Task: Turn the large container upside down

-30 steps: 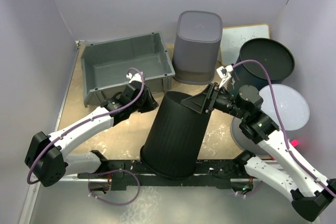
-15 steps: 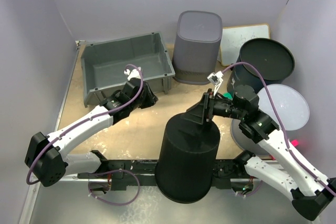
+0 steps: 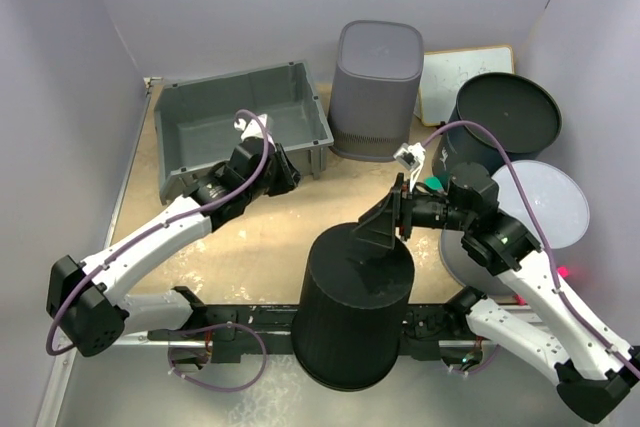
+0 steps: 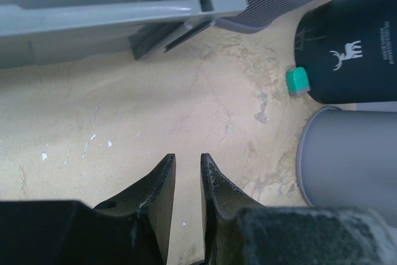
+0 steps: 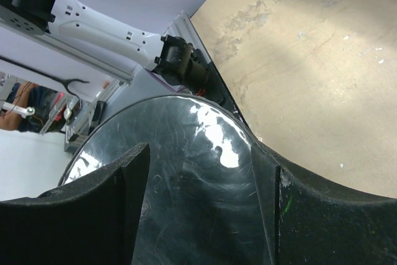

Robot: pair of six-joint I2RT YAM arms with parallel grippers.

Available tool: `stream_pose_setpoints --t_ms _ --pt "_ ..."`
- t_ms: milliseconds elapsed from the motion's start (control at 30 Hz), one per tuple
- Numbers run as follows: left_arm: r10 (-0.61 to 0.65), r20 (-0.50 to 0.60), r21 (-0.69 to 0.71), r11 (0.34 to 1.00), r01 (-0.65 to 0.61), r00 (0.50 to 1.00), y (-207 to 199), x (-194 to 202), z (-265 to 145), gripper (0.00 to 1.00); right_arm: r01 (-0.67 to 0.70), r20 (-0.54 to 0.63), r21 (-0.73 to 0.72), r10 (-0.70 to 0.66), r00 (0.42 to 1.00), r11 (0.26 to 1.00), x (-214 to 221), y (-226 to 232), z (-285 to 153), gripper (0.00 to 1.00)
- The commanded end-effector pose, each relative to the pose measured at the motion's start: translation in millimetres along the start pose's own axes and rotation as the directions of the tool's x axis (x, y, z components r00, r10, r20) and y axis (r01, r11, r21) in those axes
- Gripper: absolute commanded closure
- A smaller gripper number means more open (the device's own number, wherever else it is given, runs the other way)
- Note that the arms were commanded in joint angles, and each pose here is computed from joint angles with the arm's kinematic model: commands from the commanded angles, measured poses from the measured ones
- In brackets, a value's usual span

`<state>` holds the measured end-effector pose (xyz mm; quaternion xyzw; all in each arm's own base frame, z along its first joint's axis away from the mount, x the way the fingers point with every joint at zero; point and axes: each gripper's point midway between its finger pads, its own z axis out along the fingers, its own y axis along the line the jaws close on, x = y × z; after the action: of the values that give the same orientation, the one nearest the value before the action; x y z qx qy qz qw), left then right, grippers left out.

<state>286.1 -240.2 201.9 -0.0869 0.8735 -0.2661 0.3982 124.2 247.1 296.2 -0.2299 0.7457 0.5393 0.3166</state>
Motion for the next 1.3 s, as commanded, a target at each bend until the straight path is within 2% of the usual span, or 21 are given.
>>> stream_pose_setpoints --t_ms 0,200,400,700,1000,1100,1267 --pt "0.048 0.063 0.103 0.993 -0.054 0.997 -33 -33 -27 0.81 -0.045 -0.143 0.033 0.049 0.988 0.998 33 -11 -4 0.30" --pt "0.120 0.047 0.112 0.986 -0.125 0.992 -38 -39 -46 0.81 -0.021 -0.159 0.023 0.024 0.987 1.000 30 -5 -7 0.30" --pt "0.151 0.065 0.079 0.985 -0.155 0.986 -32 -46 -53 0.81 -0.032 -0.148 0.290 0.078 0.986 0.956 34 -50 -14 0.30" --pt "0.166 0.057 0.067 0.983 -0.169 0.985 -29 -43 -52 0.81 -0.074 -0.099 0.450 0.132 0.986 0.890 40 -77 -26 0.31" --pt "0.187 0.053 0.027 0.982 -0.188 0.981 -19 -45 -64 0.81 -0.090 -0.039 0.462 0.122 0.992 0.882 32 -72 -34 0.31" --pt "0.199 0.023 0.011 0.980 -0.199 0.980 -12 -40 -76 0.81 -0.091 -0.042 0.444 0.122 0.992 0.892 32 -69 -32 0.31" --pt "0.202 0.043 -0.070 0.978 -0.199 0.978 5 -50 -103 0.81 -0.095 -0.051 0.369 0.123 0.991 0.925 33 -60 -23 0.28"
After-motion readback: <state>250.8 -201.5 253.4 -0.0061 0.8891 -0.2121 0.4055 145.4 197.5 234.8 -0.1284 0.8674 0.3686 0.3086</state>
